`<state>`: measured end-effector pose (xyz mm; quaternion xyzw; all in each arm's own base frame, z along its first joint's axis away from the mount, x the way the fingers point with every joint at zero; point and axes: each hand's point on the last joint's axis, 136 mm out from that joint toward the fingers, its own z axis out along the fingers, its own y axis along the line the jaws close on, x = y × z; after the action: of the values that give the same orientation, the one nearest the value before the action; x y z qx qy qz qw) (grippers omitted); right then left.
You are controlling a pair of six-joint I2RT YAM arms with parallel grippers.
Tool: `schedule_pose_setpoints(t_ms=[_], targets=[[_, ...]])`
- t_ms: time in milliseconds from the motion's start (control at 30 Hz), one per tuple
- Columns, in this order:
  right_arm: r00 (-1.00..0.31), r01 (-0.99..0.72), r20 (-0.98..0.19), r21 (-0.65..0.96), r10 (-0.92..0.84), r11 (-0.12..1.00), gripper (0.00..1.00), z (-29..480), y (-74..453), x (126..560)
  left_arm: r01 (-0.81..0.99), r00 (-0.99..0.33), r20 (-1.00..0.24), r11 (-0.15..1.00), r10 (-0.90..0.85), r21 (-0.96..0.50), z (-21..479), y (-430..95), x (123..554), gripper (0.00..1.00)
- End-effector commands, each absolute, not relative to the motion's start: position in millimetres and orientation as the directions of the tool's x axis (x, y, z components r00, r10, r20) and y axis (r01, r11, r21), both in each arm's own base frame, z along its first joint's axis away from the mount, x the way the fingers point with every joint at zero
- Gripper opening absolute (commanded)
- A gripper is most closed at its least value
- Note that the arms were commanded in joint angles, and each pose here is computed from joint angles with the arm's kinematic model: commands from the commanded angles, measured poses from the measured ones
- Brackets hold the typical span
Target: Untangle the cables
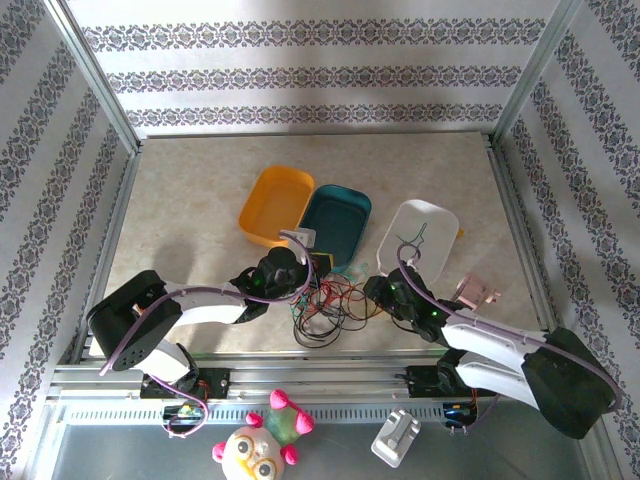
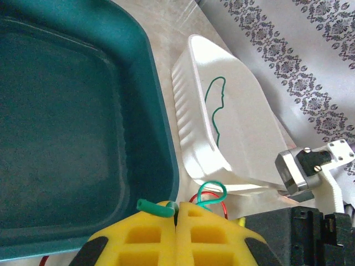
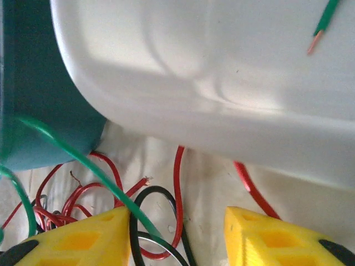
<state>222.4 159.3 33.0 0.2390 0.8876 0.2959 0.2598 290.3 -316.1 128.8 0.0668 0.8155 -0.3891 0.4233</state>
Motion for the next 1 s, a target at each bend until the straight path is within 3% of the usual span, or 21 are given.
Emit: schedule_pose_setpoints(t_ms=[0,233,500,633,767,967], targets=[[-0.697,0.348,-0.339,0.610,0.631,0.712,0.47,20.3,134.3,216.5,0.449,-0.590,-0.762,0.676,-0.268,-0.585,146.2,-313.9,297.9,0.00],[-0.667,0.247,-0.399,0.678,0.629,0.692,0.50,45.5,134.0,218.6,0.454,-0.597,-0.758,0.667,-0.264,-0.590,144.7,-316.5,297.0,0.00],[-0.640,0.229,-0.456,0.655,0.618,0.720,0.61,52.6,120.2,215.3,0.496,-0.600,-0.758,0.624,-0.256,-0.604,154.3,-326.6,294.0,0.00],[-0.596,0.346,-0.426,0.629,0.681,0.696,0.74,34.8,100.8,208.9,0.500,-0.610,-0.755,0.623,-0.241,-0.602,157.6,-331.4,295.3,0.00],[-0.526,0.496,-0.375,0.594,0.763,0.634,0.75,8.3,75.9,195.9,0.514,-0.611,-0.760,0.619,-0.222,-0.594,164.5,-337.2,297.1,0.00],[-0.492,0.556,-0.379,0.556,0.783,0.618,0.75,2.8,57.3,186.6,0.563,-0.605,-0.777,0.597,-0.174,-0.572,180.3,-352.1,298.5,0.00]])
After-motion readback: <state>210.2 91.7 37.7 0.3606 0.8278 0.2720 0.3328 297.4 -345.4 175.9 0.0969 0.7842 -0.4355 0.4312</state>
